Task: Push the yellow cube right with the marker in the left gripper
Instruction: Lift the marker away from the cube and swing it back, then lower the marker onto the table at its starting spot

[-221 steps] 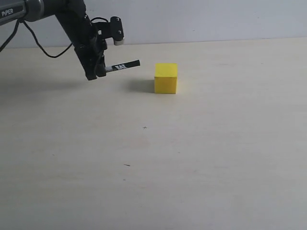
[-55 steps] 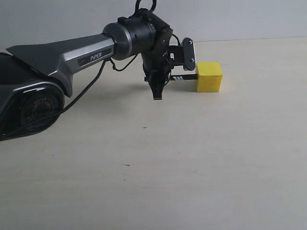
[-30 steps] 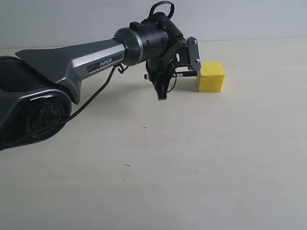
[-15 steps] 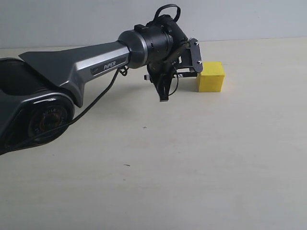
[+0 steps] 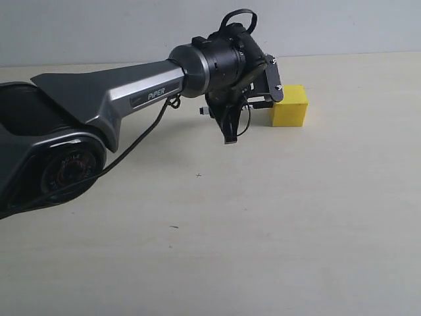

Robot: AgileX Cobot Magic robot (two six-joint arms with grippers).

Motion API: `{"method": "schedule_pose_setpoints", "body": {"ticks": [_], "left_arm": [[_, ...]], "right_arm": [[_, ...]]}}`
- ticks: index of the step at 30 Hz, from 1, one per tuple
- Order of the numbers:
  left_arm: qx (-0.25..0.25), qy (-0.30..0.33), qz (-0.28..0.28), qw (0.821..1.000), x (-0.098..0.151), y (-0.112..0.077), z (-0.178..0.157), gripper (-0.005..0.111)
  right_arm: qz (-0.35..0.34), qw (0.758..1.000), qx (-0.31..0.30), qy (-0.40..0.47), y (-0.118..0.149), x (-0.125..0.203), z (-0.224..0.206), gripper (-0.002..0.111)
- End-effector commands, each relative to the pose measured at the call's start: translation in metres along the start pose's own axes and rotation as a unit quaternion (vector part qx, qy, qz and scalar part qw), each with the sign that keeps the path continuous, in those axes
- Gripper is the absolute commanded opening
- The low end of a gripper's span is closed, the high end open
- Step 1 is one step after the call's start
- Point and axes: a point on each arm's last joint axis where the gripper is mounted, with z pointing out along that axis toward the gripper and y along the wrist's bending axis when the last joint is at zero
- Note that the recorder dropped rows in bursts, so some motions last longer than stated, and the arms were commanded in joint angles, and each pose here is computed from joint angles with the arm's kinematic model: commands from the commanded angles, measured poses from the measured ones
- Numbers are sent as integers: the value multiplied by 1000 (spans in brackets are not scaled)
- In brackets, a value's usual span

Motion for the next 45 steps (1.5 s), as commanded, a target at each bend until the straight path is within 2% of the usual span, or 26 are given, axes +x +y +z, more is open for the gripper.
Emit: {"method": "schedule_pose_setpoints", "body": {"ticks": [1, 5, 9, 12, 16, 19, 22, 25, 27, 29, 30, 33, 37, 38, 40, 43, 45], "left_arm": [[34, -14, -66, 997, 15, 23, -17, 0], [60, 10, -129, 990, 39, 41, -19, 0], [94, 23, -259, 961, 63, 60, -25, 0], [126, -2, -339, 932, 68, 71, -47, 0], [121, -19, -408, 905, 73, 78, -82, 0], [113, -45, -437, 891, 76, 78, -112, 0], [110, -62, -470, 874, 90, 68, -134, 0], [110, -74, -504, 853, 110, 46, -142, 0], [108, -97, -533, 834, 127, 25, -144, 0], [117, -121, -572, 803, 140, 4, -144, 0], [127, -127, -580, 795, 146, -9, -144, 0], [146, -102, -564, 806, 159, -44, -144, 0], [168, -49, -540, 823, 165, -71, -151, 0], [171, -45, -551, 816, 165, -73, -151, 0], [185, -32, -595, 782, 163, -75, -149, 0], [191, -30, -644, 740, 159, -73, -145, 0], [203, -26, -657, 726, 153, -72, -141, 0]], "right_arm": [[-1, 1000, 3, -5, 0, 0, 0, 0], [-1, 1000, 3, -5, 0, 0, 0, 0], [1, 1000, 3, -5, 0, 0, 0, 0], [1, 1000, 3, -5, 0, 0, 0, 0], [-1, 1000, 3, -5, 0, 0, 0, 0], [-1, 1000, 3, -5, 0, 0, 0, 0], [0, 1000, 3, -5, 0, 0, 0, 0], [0, 1000, 3, -5, 0, 0, 0, 0], [0, 1000, 3, -5, 0, 0, 0, 0], [-1, 1000, 3, -5, 0, 0, 0, 0], [-1, 1000, 3, -5, 0, 0, 0, 0], [-1, 1000, 3, -5, 0, 0, 0, 0], [0, 1000, 3, -5, 0, 0, 0, 0], [0, 1000, 3, -5, 0, 0, 0, 0], [0, 1000, 3, -5, 0, 0, 0, 0], [-1, 1000, 3, -5, 0, 0, 0, 0], [-1, 1000, 3, -5, 0, 0, 0, 0]]}}
